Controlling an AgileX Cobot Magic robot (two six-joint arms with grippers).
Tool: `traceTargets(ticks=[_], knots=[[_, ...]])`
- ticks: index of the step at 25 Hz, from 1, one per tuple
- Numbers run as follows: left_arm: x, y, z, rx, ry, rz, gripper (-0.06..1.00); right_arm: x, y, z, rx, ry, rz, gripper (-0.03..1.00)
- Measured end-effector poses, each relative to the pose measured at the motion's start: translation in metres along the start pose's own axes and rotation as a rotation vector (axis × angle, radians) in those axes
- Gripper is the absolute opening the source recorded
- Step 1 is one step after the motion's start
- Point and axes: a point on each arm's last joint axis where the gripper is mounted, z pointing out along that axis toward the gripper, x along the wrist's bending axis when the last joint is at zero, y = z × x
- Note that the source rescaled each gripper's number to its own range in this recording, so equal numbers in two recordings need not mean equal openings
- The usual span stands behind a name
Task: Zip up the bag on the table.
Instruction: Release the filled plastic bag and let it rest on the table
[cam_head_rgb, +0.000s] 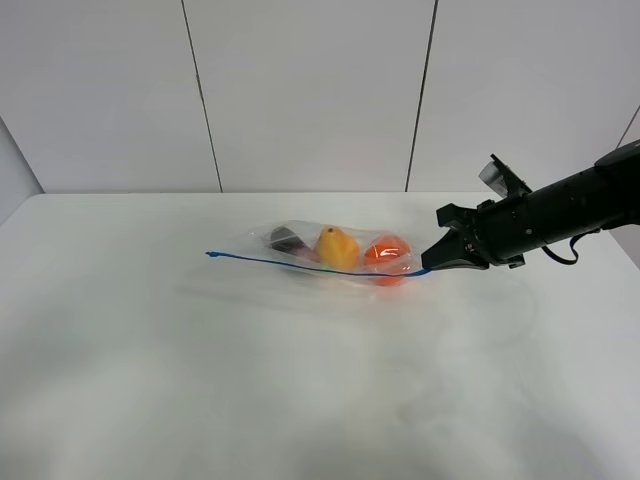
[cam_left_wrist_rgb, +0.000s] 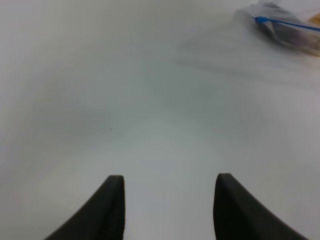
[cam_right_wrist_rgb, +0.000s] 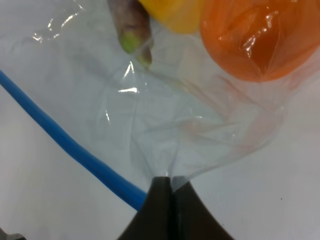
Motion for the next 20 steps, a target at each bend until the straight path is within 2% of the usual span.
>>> traceTargets(ticks=[20], knots=[[-0.0001, 0.0000, 0.0000, 0.000, -0.001, 0.000, 0.87, -0.0012, -0.0013, 0.0000, 0.014, -0.014, -0.018, 0.01]])
